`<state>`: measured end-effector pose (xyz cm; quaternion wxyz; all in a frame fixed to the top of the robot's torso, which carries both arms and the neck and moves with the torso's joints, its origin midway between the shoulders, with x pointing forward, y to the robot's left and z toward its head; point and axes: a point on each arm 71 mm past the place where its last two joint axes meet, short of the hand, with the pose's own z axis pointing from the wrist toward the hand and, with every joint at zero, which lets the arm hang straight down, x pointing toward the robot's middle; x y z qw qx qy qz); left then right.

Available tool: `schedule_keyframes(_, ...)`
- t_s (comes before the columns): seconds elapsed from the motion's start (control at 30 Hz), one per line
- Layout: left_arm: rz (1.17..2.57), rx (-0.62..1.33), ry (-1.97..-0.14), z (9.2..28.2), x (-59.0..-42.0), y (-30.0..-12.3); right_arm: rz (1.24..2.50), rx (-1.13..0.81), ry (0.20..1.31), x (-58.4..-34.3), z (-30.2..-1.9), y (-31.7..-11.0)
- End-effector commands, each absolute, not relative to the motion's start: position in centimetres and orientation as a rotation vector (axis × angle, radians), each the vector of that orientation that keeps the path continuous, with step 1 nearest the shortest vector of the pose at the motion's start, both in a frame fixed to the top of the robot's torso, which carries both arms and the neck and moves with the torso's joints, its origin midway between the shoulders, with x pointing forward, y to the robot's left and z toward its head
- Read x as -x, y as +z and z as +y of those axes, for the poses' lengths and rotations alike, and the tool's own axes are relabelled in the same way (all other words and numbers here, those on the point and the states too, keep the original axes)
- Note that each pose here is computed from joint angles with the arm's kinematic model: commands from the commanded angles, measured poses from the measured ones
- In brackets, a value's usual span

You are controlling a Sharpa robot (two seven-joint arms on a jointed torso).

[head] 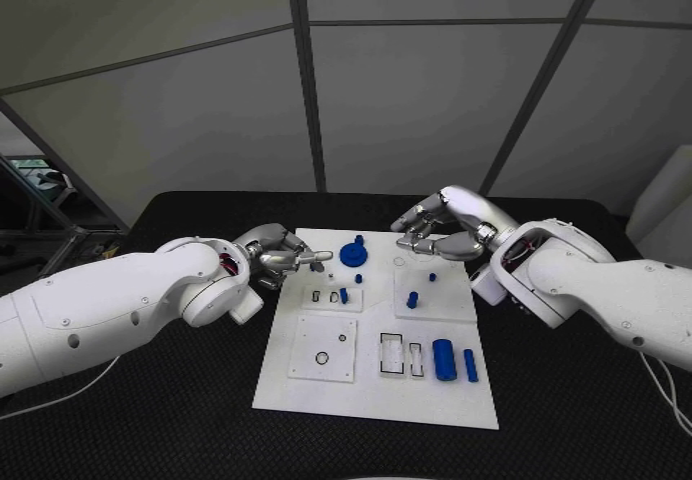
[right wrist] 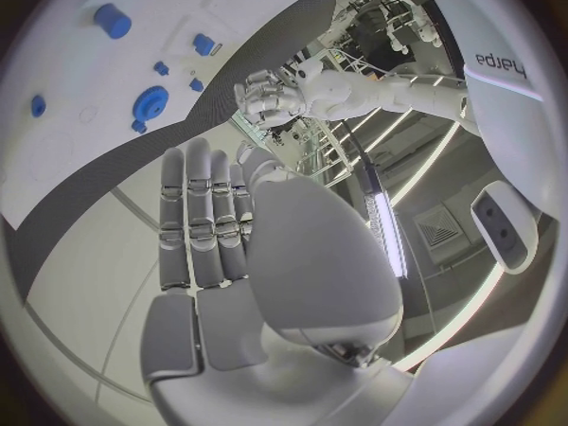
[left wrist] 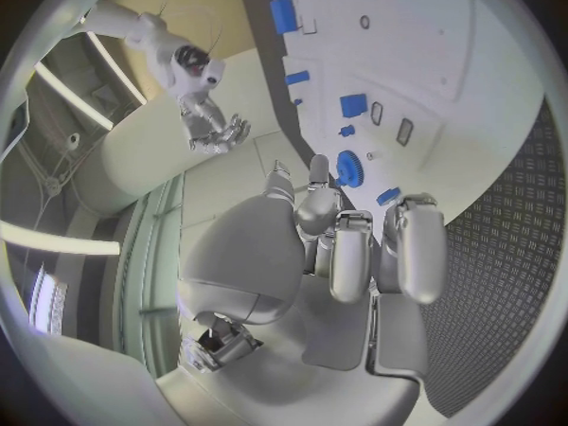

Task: Assemble the parts on the task board

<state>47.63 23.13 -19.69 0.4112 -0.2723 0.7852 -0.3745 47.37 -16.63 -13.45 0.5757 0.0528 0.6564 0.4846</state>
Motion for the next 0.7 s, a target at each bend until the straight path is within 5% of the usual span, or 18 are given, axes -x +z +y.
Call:
schedule_keyframes(0.03,2.165,0.46,-0.587,23.0,-47.6,-20.1,1.506,-0.276,1.219,-48.2,-17.4,-12.9)
schedule_keyframes(0.7,2.265,0.282,-0.393,17.9,-49.5,-19.6,1.461,-0.345,1.169,-50.0,-18.6,-12.4)
